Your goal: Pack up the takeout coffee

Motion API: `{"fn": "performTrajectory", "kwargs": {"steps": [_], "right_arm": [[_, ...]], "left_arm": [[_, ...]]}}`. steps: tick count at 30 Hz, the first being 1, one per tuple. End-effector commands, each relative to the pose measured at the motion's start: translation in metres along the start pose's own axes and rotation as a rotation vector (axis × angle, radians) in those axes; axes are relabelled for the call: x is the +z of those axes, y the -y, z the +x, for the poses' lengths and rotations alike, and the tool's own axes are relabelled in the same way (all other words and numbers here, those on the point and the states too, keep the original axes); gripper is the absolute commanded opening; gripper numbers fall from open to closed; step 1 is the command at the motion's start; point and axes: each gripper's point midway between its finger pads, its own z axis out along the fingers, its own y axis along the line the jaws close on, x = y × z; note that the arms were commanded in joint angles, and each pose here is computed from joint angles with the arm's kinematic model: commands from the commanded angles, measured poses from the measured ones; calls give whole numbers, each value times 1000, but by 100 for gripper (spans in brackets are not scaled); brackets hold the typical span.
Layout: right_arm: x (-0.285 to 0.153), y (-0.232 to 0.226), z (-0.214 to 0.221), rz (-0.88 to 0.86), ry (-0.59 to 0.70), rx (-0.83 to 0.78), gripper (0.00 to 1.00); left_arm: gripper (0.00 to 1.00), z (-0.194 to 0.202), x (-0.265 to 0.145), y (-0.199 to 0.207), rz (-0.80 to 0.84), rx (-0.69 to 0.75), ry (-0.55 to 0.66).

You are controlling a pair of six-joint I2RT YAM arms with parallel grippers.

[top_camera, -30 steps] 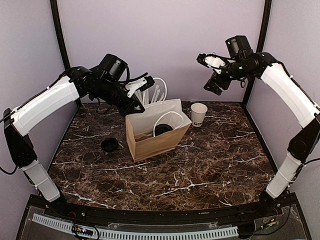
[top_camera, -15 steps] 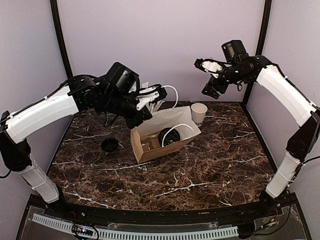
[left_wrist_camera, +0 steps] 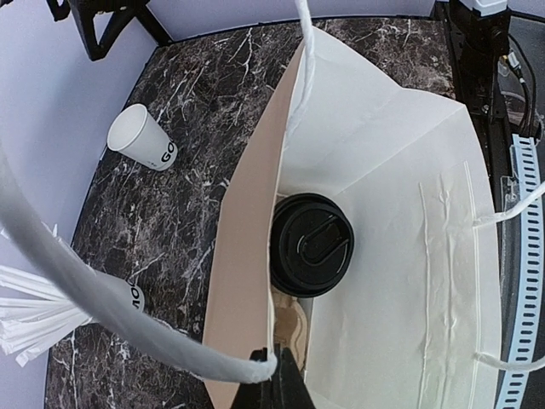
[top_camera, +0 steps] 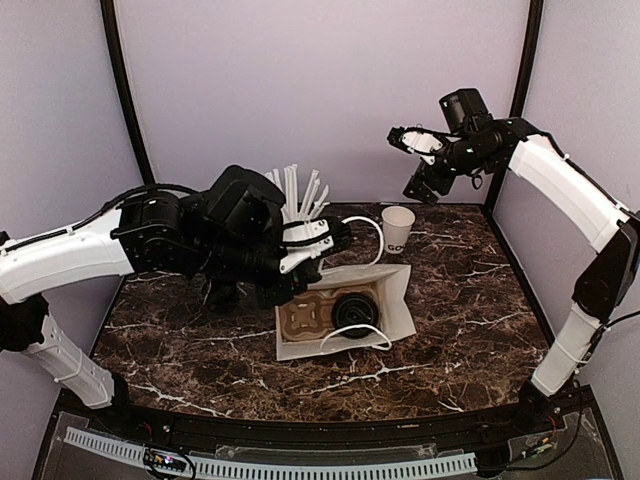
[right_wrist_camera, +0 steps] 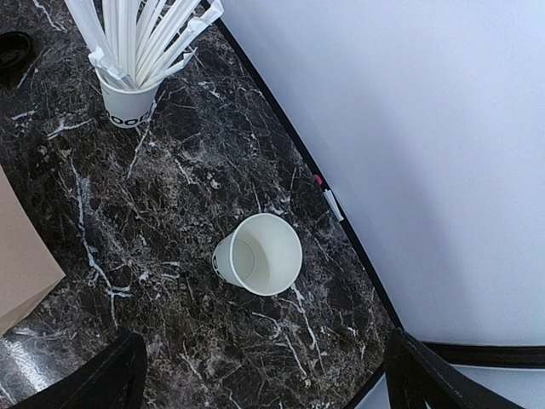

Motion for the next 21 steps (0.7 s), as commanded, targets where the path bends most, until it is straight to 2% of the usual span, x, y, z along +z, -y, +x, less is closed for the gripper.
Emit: {"fn": "performTrajectory", "kwargs": {"steps": [1,9,17,21], "right_arm": [[7,6,2,25,-2,13,99],[11,1,6,11,-6,14,99],[9,1,5,9,-1,14,99],[7,2,4,12,3,10,99]], "left_arm": [[2,-13,-8,16,-28,16,55],[2,-15,-10,40,-87,121,32],[2,-19,-12,35,-116,129,45],[7,-18,-6,23,-111,87,32]]}}
